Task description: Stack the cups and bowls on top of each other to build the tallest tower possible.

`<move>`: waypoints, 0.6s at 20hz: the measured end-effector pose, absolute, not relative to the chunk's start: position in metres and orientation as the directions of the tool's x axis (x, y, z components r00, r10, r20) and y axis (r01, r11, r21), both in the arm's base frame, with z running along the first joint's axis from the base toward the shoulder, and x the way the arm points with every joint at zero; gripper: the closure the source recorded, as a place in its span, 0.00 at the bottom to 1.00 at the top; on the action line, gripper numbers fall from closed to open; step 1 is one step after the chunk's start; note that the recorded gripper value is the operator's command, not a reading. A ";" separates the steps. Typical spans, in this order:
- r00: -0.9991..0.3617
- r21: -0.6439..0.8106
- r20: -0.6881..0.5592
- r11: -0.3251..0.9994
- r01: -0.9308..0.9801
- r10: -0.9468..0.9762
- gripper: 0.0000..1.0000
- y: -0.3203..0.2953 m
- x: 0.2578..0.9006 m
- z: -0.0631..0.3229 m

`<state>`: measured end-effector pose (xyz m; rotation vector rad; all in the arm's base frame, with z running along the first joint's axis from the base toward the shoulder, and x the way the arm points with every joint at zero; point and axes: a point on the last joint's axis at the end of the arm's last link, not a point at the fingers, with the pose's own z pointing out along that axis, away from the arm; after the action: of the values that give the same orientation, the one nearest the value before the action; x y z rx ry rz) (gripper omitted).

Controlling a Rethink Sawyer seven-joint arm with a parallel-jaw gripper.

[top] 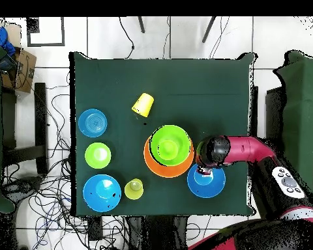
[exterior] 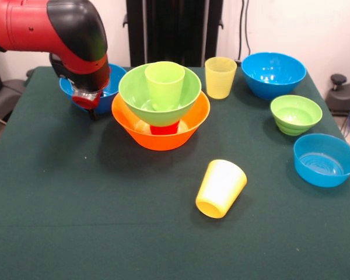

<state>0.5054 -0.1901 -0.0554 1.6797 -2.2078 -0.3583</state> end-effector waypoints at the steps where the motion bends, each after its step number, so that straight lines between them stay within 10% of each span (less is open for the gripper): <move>1: -0.243 0.399 0.118 0.270 -0.876 -0.963 0.00 -0.190 0.505 -0.055; 12: -0.275 0.391 0.114 0.297 -0.871 -0.955 0.00 -0.192 0.513 -0.045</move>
<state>0.5130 -0.1924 -0.0446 1.6492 -2.2454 -0.3607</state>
